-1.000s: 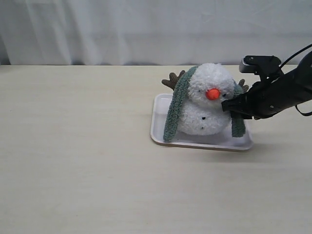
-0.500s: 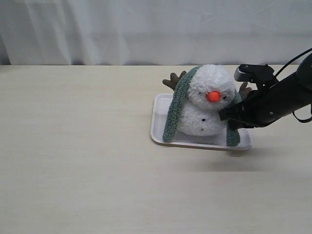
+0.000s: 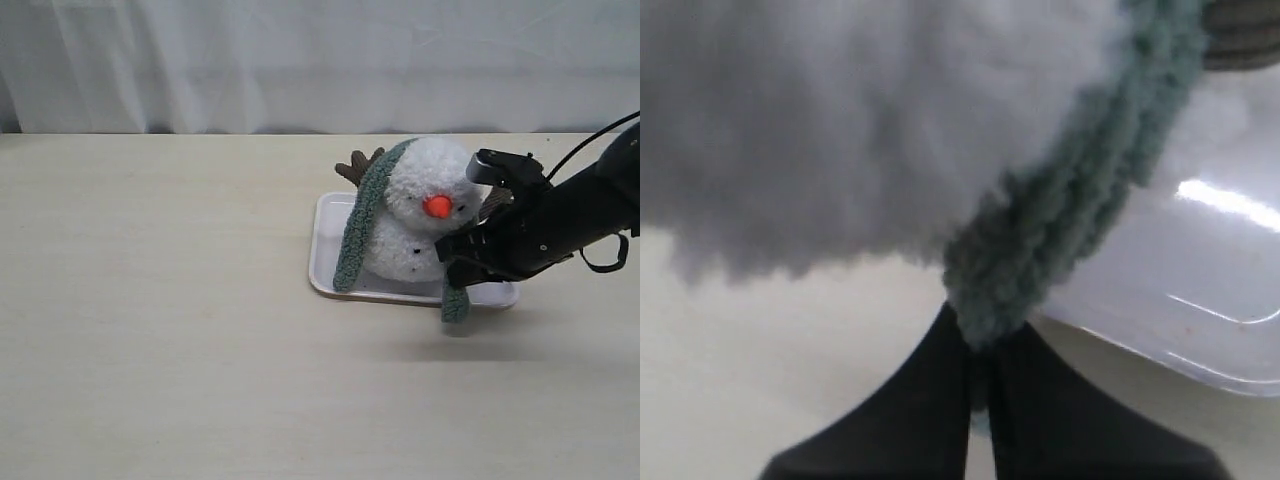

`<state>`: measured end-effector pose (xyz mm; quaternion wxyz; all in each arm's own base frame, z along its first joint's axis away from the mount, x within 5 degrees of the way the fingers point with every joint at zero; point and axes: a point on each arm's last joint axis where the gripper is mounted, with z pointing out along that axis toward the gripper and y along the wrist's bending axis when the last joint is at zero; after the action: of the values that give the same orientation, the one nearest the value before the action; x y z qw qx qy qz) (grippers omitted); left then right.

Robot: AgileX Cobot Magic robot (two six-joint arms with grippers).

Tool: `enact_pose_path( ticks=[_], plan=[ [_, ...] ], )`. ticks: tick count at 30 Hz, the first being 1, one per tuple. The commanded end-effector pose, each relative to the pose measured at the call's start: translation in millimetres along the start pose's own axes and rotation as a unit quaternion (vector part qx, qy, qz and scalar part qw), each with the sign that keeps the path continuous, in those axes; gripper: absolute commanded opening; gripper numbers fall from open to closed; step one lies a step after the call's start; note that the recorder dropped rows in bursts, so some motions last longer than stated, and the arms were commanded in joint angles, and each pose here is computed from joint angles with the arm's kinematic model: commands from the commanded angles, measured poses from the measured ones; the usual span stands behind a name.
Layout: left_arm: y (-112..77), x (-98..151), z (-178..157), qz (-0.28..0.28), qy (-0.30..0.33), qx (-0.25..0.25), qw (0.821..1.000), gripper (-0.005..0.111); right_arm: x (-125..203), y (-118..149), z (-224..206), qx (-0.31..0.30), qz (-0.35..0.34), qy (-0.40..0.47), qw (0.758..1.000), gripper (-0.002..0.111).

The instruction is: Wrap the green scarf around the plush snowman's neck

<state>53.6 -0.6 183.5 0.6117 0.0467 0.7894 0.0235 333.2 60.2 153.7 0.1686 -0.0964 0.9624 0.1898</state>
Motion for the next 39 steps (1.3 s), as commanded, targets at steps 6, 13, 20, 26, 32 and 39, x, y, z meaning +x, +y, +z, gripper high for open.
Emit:
enact_pose_path(
  ticks=[6,13,20,26,32,39],
  plan=[
    [-0.1,0.2,0.2,-0.001,-0.004,0.0,1.0,0.0,-4.9,-3.9,-2.6,0.019,-0.008,-0.025,0.999,0.009],
    [-0.1,0.2,0.2,-0.001,-0.004,0.0,1.0,0.0,-9.8,9.1,-31.2,0.012,-0.029,-0.056,0.998,0.047],
    [-0.1,0.2,0.2,-0.001,-0.004,0.0,1.0,0.0,-0.3,28.4,-54.8,-0.042,-0.015,-0.021,0.999,0.058],
    [-0.1,0.2,0.2,-0.001,-0.004,0.0,1.0,0.0,12.2,43.5,-62.9,-0.113,-0.003,0.046,0.993,0.058],
    [-0.1,0.2,0.2,-0.001,-0.004,0.0,1.0,0.0,15.7,57.8,-72.6,-0.182,-0.011,0.058,0.982,0.058],
    [-0.1,0.2,0.2,-0.001,-0.004,0.0,1.0,0.0,18.1,112.2,-75.0,-0.192,-0.126,0.015,0.973,0.051]
  ],
)
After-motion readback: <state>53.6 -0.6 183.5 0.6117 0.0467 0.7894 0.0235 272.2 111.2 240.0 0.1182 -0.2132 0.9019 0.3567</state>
